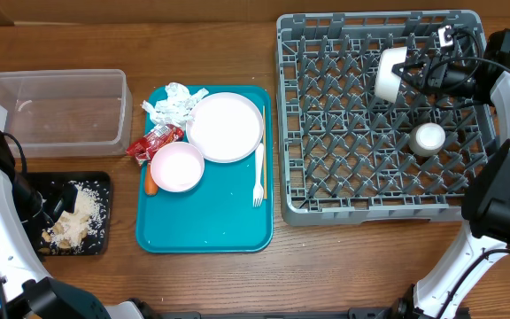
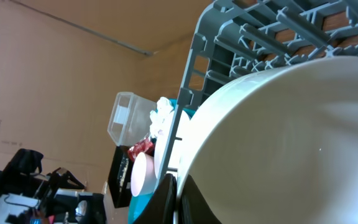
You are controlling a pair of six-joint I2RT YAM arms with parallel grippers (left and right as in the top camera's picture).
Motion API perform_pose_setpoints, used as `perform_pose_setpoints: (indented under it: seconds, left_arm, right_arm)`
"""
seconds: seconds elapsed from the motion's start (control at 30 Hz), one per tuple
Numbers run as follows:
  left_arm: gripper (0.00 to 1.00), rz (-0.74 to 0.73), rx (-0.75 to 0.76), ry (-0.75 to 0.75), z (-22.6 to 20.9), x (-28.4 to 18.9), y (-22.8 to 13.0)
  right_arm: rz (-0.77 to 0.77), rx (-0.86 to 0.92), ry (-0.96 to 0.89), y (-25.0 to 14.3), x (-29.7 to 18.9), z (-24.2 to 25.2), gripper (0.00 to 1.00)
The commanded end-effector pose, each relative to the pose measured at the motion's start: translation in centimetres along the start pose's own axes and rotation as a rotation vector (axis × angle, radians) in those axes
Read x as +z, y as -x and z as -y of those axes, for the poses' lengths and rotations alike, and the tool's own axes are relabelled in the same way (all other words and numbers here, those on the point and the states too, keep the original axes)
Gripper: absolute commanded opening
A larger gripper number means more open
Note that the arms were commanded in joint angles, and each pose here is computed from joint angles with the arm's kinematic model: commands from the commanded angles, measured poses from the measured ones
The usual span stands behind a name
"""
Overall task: Sort waste into correct bins and load items into the dishwasher rack
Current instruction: 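Lower the white bowl upside down into the rack and open the gripper, then move the right gripper back over the pink bowl on the teal tray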
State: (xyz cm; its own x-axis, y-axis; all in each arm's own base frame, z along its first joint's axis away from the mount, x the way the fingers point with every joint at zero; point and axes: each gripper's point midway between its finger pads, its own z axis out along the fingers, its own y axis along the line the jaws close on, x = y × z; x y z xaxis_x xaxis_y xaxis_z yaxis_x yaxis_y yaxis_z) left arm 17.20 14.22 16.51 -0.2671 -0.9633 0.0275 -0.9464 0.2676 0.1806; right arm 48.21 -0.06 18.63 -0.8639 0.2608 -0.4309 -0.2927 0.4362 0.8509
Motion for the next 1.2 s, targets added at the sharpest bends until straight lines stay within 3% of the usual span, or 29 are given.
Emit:
perform_pose_setpoints:
  seconds: [0.0, 0.2, 0.43, 0.53, 0.7, 0.9, 0.93, 0.97, 1.0, 1.03, 1.07, 1.1, 1.17]
  left_arm:
    - [1.00, 0.029, -0.030, -0.015, -0.1, -0.7, 0.4]
    - [1.00, 0.022, -0.029, -0.024, 0.1, -0.7, 0.2]
    - [1.00, 0.020, -0.029, -0.030, 0.2, -0.7, 0.2]
    - [1.00, 0.019, -0.029, -0.031, 0.2, -0.7, 0.2]
    - [1.00, 0.017, -0.029, -0.035, 0.3, -0.7, 0.2]
    - [1.00, 0.014, -0.029, -0.036, 0.3, -0.7, 0.1]
    - [1.00, 0.014, -0.029, -0.037, 0.3, -0.7, 0.1]
    - [1.00, 0.015, -0.029, -0.037, 0.3, -0.7, 0.1]
    - [1.00, 0.015, -0.029, -0.037, 0.3, -0.7, 0.1]
    - [1.00, 0.015, -0.029, -0.037, 0.3, -0.7, 0.1]
    - [1.00, 0.015, -0.029, -0.037, 0.3, -0.7, 0.2]
    - [1.00, 0.016, -0.030, -0.038, 0.4, -0.7, 0.2]
    - [1.00, 0.018, -0.030, -0.040, 0.4, -0.7, 0.2]
  right_arm:
    - [0.005, 0.087, -0.003, -0.2, -0.2, 0.7, 0.04]
    - [0.021, 0.196, -0.105, -0.2, -1.8, 2.7, 0.05]
    - [0.019, 0.298, -0.344, -0.2, -5.7, 4.3, 0.22]
    - [0.038, 0.318, -0.445, 0.7, -7.7, 3.2, 0.22]
    - [0.108, 0.399, -0.826, 1.3, -14.3, -0.8, 0.31]
    - [0.163, 0.301, -0.848, 1.2, -15.4, -9.0, 0.33]
    - [0.165, 0.265, -0.838, 1.1, -14.9, -10.5, 0.36]
    - [0.156, 0.187, -0.813, 0.6, -13.3, -13.6, 0.52]
    - [0.148, 0.156, -0.800, 0.4, -12.5, -14.8, 0.59]
    - [0.124, 0.102, -0.773, -0.2, -10.9, -16.8, 0.80]
    - [0.094, 0.056, -0.747, -0.9, -9.2, -18.3, 0.94]
    - [0.061, 0.018, -0.721, -1.5, -7.6, -19.6, 1.00]
    - [-0.049, -0.081, -0.648, -3.5, -2.5, -22.3, 1.00]
